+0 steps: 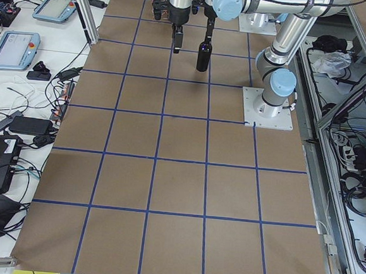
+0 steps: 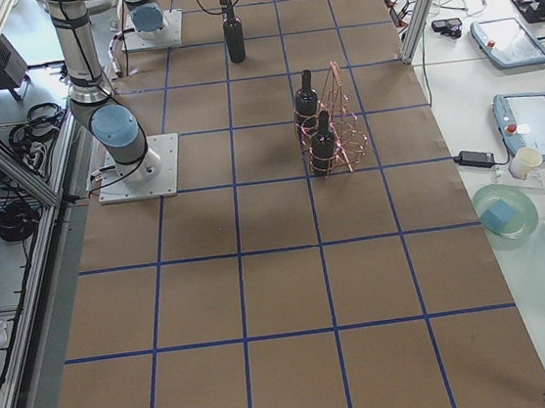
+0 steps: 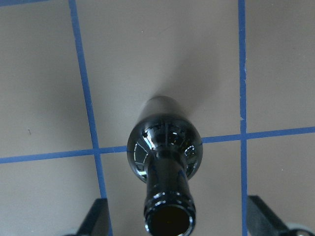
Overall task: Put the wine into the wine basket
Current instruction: 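Lower the right gripper onto the bottle top and close it, then lift the bottle with the right gripper and carry it to the rack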
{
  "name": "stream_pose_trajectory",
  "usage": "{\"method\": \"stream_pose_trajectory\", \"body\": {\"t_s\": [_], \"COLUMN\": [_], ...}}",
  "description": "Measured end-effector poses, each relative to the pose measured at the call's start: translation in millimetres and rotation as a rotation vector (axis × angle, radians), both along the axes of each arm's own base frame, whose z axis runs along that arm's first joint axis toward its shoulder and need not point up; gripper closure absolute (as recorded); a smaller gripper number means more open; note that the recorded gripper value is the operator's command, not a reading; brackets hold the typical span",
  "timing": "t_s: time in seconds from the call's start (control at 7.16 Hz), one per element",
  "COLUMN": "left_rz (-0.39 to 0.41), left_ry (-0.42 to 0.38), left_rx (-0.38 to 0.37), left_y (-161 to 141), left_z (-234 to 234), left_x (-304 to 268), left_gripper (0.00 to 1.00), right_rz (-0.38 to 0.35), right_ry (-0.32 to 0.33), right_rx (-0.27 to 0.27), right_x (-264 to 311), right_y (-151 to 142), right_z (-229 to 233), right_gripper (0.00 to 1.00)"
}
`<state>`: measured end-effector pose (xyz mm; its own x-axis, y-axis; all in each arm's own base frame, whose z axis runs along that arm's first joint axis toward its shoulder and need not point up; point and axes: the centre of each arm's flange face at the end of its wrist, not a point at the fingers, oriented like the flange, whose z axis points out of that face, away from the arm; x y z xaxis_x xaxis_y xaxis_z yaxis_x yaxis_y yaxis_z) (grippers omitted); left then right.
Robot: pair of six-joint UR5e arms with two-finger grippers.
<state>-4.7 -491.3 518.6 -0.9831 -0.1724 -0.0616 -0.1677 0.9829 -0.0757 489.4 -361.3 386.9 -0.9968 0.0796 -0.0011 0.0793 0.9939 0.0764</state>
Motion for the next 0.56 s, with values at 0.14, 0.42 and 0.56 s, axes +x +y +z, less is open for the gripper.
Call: {"method": "stream_pose_trajectory", "body": {"t_s": [0.14, 0.42, 0.56], "left_rz": [0.014, 0.02, 0.02], "left_ry": [-0.002, 0.001, 0.002], "left_rx": [0.015, 0.025, 0.026], "left_y": [1.7, 3.1, 3.5], "left_z": [-1.2, -2.2, -2.4], "left_x": [8.0, 12.7, 12.5], "left_gripper": [0.0, 0.0, 0.0], "right_rz": [0.009, 0.024, 0.043], "right_ry": [0.005, 0.007, 0.004], "right_rx": [0.007, 0.01, 0.004], "right_x": [-0.9, -1.9, -1.9], "right_y": [1.0, 2.4, 1.8], "right_z": [-2.9, -5.8, -5.8], "right_gripper": [0.34, 0.34, 0.33]}}
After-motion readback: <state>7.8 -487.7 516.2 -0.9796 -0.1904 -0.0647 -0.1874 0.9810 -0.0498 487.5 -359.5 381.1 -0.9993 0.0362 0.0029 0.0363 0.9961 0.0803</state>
